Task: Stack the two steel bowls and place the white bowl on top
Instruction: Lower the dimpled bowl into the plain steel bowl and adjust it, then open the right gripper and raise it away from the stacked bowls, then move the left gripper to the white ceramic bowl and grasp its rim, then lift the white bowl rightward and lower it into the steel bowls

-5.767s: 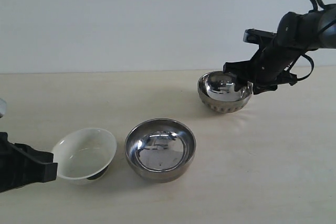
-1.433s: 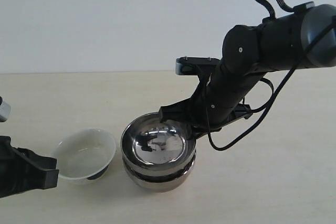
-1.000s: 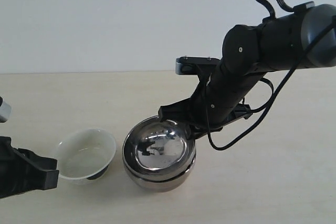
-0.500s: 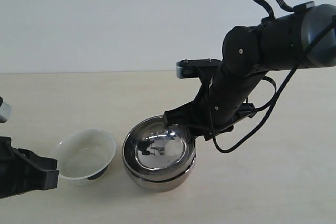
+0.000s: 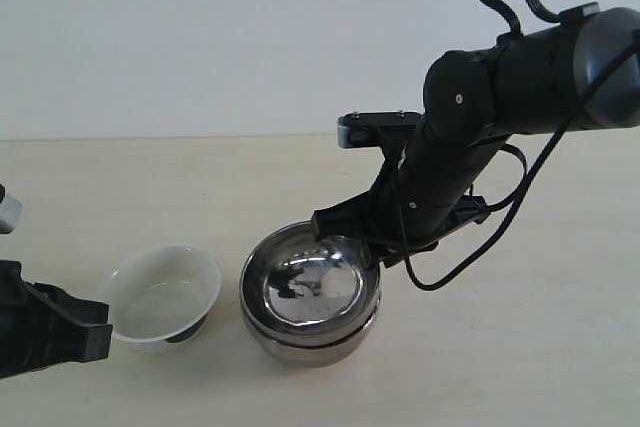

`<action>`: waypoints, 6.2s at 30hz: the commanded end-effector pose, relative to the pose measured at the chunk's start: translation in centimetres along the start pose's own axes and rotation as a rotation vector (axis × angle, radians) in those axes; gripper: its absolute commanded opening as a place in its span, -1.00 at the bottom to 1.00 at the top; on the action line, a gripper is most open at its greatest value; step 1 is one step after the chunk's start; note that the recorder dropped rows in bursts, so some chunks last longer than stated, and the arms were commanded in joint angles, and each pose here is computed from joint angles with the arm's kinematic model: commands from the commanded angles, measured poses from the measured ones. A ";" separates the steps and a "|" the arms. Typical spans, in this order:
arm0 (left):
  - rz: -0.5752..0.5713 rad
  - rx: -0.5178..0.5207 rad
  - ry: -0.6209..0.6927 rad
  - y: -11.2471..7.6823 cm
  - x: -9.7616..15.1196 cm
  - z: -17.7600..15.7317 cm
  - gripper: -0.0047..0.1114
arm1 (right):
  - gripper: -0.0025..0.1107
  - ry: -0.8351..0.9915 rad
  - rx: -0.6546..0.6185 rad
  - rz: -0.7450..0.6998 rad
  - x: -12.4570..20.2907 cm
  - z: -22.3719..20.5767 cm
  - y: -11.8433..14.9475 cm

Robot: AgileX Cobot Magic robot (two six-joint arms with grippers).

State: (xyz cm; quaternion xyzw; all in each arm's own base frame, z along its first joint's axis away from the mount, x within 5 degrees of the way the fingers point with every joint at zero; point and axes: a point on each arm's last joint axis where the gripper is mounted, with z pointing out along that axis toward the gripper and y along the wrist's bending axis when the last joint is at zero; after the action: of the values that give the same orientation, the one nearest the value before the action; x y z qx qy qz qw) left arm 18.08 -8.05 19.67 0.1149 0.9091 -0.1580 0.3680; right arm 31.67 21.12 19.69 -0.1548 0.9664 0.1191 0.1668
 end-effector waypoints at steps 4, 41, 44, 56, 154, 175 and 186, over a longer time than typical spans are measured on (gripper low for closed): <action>0.001 -0.003 0.005 0.0 0.2 0.1 -0.85 | -0.96 -0.013 0.005 -0.021 -0.1 -0.3 0.1; -0.009 0.003 0.009 0.0 0.2 0.1 -0.85 | -0.22 -0.025 -0.045 -0.021 -0.1 -2.8 0.6; -0.009 0.003 0.009 0.0 0.2 0.1 -0.85 | -0.30 -0.046 -0.042 -0.024 0.0 -4.6 0.7; -0.014 0.012 0.018 -0.1 0.3 0.1 -0.85 | -0.96 -0.012 -0.038 -0.039 0.1 -2.9 0.5; -0.276 -0.082 0.382 9.8 -5.7 12.5 -0.45 | -0.96 -0.146 0.160 -0.119 3.3 -8.3 -1.9; -0.159 0.079 0.232 5.9 -12.7 4.1 -0.85 | -0.96 -0.332 0.153 -0.032 3.3 -8.4 -2.4; -0.049 0.157 0.209 1.0 -12.9 4.8 -0.85 | -0.96 -0.660 0.274 0.057 3.4 -16.1 -3.7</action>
State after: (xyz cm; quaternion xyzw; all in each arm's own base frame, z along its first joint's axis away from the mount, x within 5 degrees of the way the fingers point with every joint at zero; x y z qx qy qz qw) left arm 30.66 -8.78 24.65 0.1283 0.9379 -0.2165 0.2389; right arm 25.96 13.29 31.12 -0.0694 0.8842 0.0508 0.4591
